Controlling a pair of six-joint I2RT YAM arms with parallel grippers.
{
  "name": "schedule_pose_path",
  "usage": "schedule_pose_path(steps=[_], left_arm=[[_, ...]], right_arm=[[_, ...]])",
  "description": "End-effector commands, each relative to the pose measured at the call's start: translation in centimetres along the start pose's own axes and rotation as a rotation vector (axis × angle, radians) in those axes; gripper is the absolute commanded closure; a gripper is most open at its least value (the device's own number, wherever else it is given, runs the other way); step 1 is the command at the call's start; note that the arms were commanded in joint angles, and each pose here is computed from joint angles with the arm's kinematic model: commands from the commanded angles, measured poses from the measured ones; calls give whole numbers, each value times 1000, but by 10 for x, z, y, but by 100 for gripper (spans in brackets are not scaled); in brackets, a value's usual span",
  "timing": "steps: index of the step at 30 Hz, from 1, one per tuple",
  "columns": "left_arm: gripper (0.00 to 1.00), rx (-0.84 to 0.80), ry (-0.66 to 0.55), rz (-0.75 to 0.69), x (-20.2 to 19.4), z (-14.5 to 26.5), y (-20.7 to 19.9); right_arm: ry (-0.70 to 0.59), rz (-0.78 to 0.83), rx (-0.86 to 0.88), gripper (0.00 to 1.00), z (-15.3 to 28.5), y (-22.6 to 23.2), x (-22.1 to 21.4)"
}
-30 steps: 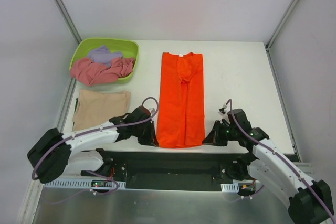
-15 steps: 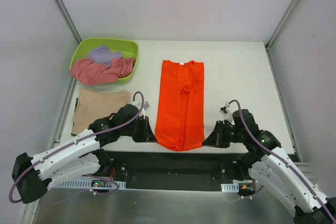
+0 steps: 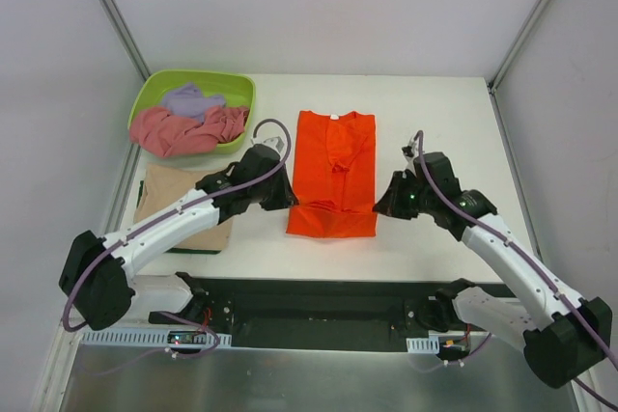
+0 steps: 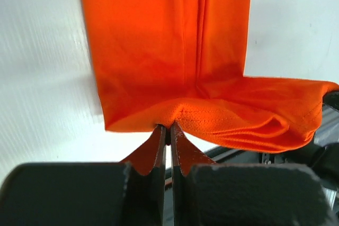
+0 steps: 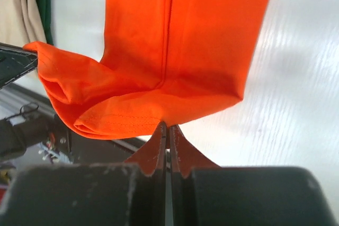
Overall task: Fold and stack the t-shirts
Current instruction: Fold the folded rectangular tshirt in 1/3 of the way
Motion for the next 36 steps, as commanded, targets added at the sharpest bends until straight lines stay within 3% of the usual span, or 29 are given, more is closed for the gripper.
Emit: schedule_pose_path(steps=[1,5,23,36], left_arm=[[100,5,-107,-23,40,-7,0],[100,-4,-121,-9,56,-20,4],[100,8,-48,4,104,-75,24],[100,-16,73,75,102,-112,46]], right_arm=[[-161,57,0,99,-4,11,46],[-202,35,-50,99,-14,4,66],[-164,-17,-110,99,-72,-14,118],[-80,-80,-165,99,-115,-38,125]])
Point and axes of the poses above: each gripper's point midway between its finger pads, its own z axis back along the fingers, its own y axis along the line the jaws close on, x = y × z, the point moved 6 cm from there along z, back along the fingers, and after that the axes turned 8 degrees about -z, right-handed, at the moved point
